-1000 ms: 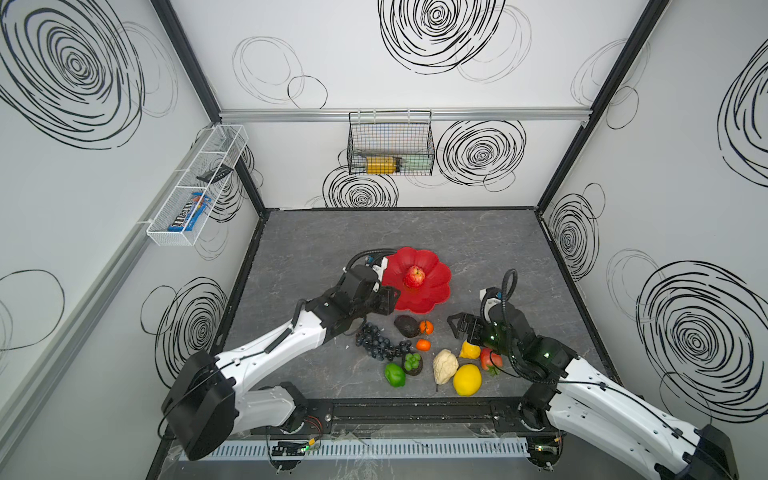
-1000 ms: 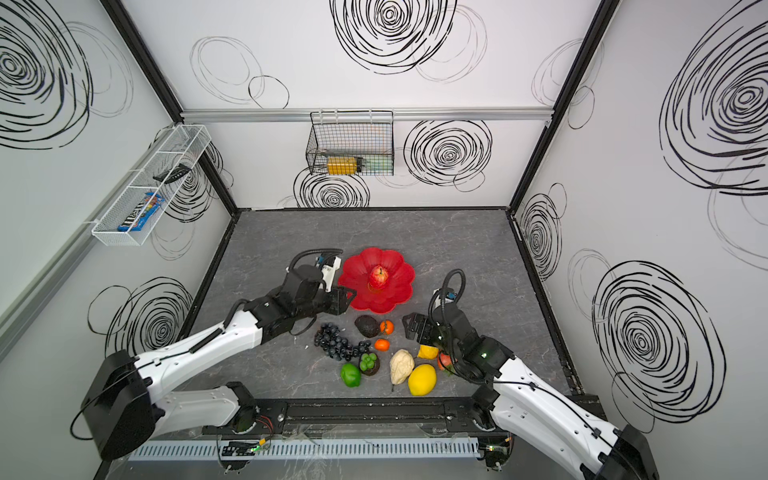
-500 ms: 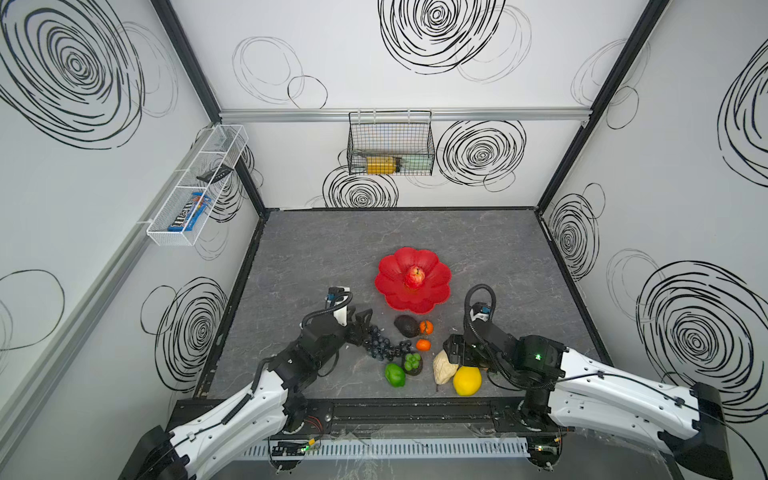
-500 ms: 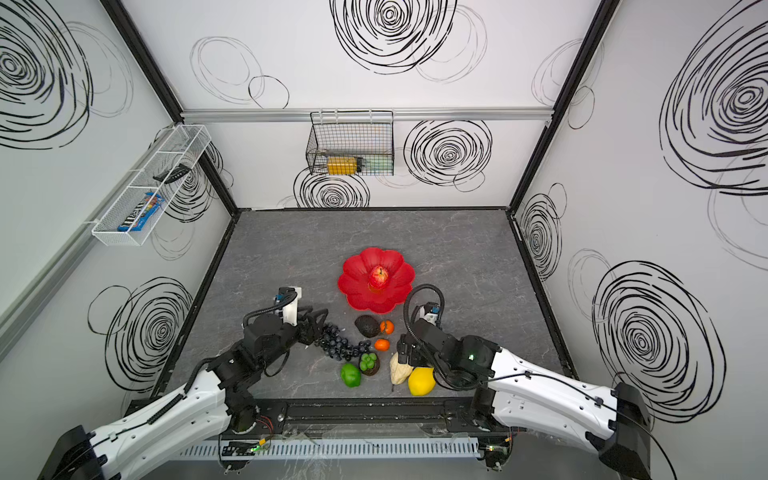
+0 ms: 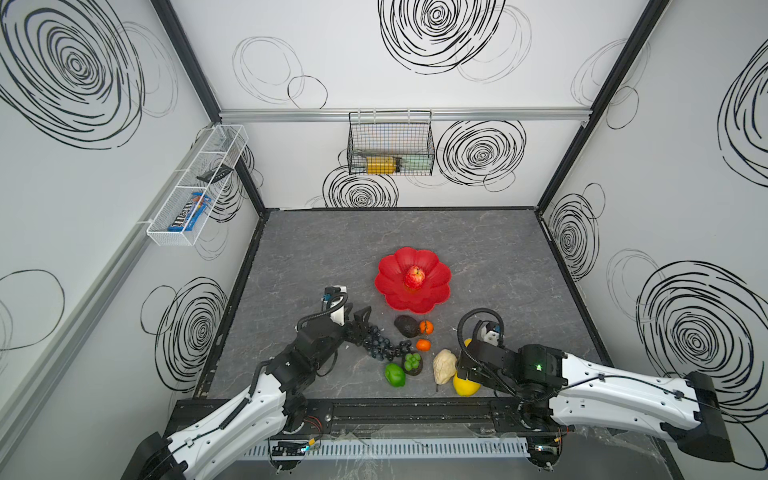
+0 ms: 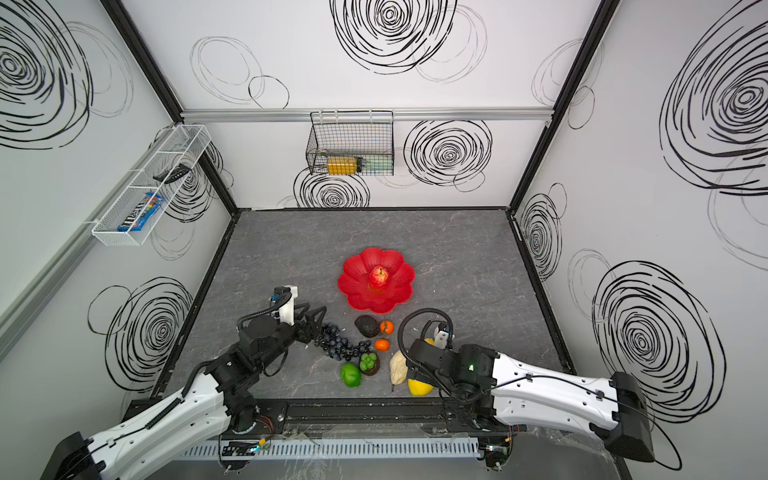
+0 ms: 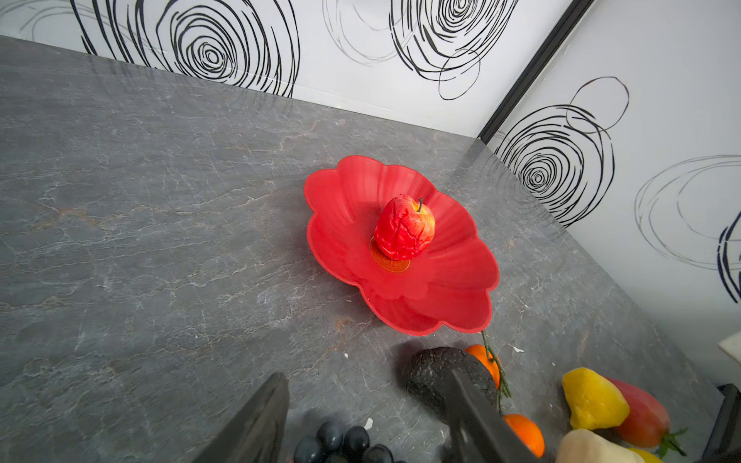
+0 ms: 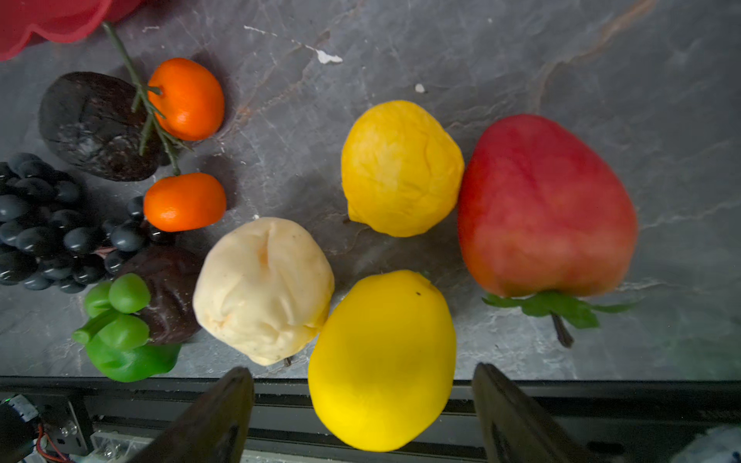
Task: Place and organize the fake fruits in the fruit bowl
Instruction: 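Lower the right gripper onto the yellow lemon while the left gripper draws back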
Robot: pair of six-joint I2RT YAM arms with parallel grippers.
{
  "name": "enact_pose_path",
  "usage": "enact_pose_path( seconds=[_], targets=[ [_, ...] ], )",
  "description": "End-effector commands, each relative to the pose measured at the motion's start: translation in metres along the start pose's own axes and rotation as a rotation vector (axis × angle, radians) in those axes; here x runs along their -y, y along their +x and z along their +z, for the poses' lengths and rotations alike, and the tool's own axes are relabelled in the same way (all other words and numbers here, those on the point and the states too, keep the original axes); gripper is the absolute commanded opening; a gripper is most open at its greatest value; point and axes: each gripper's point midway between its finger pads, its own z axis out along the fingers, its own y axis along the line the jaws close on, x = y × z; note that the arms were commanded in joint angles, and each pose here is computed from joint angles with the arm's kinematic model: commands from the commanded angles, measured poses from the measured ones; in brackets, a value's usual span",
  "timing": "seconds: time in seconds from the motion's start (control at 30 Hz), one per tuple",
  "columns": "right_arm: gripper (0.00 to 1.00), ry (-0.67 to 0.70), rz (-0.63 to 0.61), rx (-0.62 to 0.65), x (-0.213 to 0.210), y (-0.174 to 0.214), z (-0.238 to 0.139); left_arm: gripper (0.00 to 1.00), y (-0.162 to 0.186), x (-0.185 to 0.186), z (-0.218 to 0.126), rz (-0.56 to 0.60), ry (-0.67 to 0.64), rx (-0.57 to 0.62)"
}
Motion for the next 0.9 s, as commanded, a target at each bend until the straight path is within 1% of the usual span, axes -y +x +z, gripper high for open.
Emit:
enact_pose_path(
  seconds=[0.0, 0.33, 0.6, 0.87],
  targets=[
    [0.89, 0.02, 0.042, -0.031, 0.015, 0.009, 0.004, 0.67, -0.009, 0.003, -0.001, 0.007, 0.02, 0.046],
    [0.9, -0.003, 0.051, -0.085, 0.015, 0.021, 0.015, 0.69, -0.01, 0.003, -0.001, 0.005, 0.024, 0.046],
    [0.9, -0.047, 0.021, -0.087, 0.009, 0.023, 0.025, 0.7, -0.01, 0.003, 0.0, 0.003, 0.024, 0.043],
    [0.85, -0.055, 0.01, -0.084, 0.009, 0.021, 0.033, 0.72, -0.01, 0.002, -0.001, 0.002, 0.022, 0.047]
  ],
)
